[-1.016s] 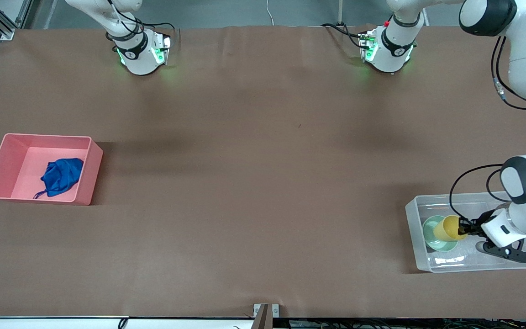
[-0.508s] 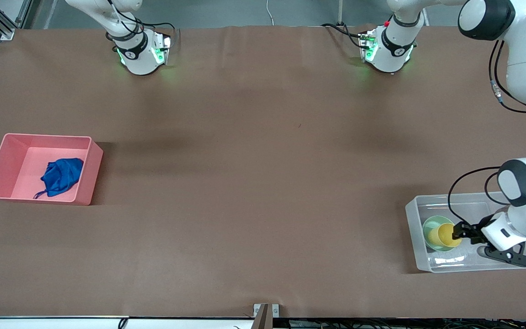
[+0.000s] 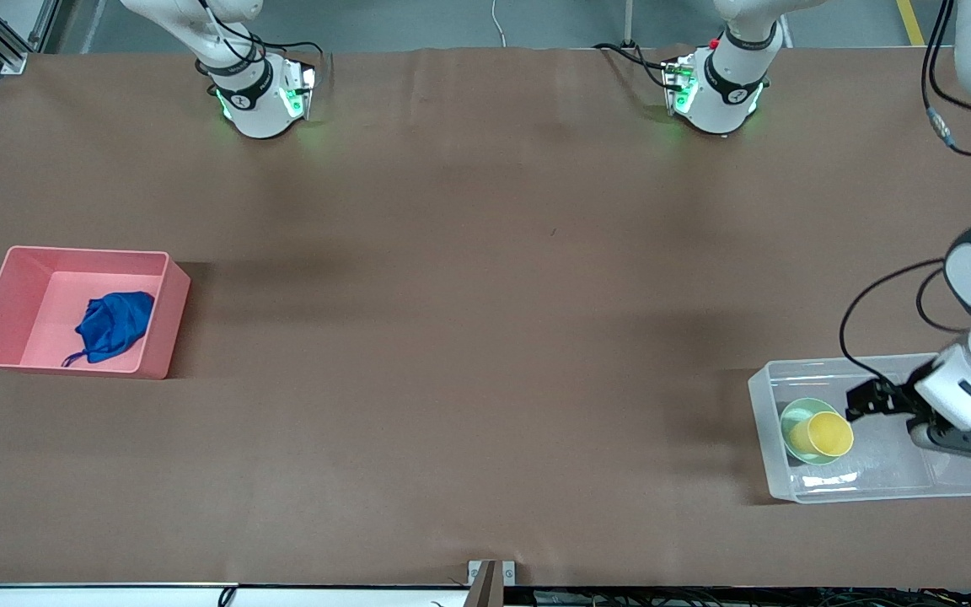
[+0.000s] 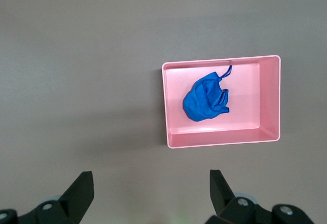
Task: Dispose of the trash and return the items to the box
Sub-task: 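Open the left gripper and lift it away from the box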
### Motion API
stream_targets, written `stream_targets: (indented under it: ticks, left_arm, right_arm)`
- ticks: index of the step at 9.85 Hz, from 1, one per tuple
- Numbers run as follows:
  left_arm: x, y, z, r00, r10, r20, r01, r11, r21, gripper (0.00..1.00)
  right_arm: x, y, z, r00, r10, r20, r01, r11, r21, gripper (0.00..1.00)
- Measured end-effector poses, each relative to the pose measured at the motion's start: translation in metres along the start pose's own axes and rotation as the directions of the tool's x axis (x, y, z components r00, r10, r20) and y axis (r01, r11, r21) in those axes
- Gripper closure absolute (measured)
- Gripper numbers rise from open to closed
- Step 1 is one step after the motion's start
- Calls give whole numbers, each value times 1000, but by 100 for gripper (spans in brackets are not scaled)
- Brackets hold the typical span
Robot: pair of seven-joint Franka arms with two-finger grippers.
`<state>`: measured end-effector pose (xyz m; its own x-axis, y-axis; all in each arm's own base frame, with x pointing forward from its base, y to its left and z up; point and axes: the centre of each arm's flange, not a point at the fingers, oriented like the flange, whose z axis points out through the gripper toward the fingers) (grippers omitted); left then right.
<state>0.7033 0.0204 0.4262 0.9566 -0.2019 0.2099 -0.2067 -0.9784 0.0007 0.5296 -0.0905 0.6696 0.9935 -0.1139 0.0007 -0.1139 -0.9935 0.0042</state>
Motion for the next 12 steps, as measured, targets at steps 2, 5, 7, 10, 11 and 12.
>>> stream_targets:
  ticks: [2, 5, 7, 10, 11, 12]
  left_arm:
    - [-17, 38, -34, 1000, -13, 10, 13, 1000, 6, 3]
    - [-34, 98, -87, 996, -30, 83, 29, 1000, 7, 0]
    - [-40, 117, -117, 996, -31, 85, 30, 999, 19, 0]
    - [-43, 128, -162, 993, -19, 116, 16, 1000, 27, 0]
    - [-45, 131, -181, 993, -17, 116, 14, 999, 33, 0]
    - [-50, 132, -200, 994, -21, 110, 16, 999, 43, 0]
  right_arm:
    - [0, 0, 0, 1000, -4, 0, 4, 1000, 0, 0]
    - [0, 0, 0, 1000, -6, 0, 6, 1000, 0, 0]
    - [0, 0, 0, 1000, -6, 0, 6, 1000, 0, 0]
    - [0, 0, 0, 1000, -7, 0, 7, 1000, 0, 0]
    - [0, -1, 0, 1000, -7, 0, 7, 1000, 0, 0]
    - [0, -1, 0, 1000, -8, 0, 8, 1000, 0, 0]
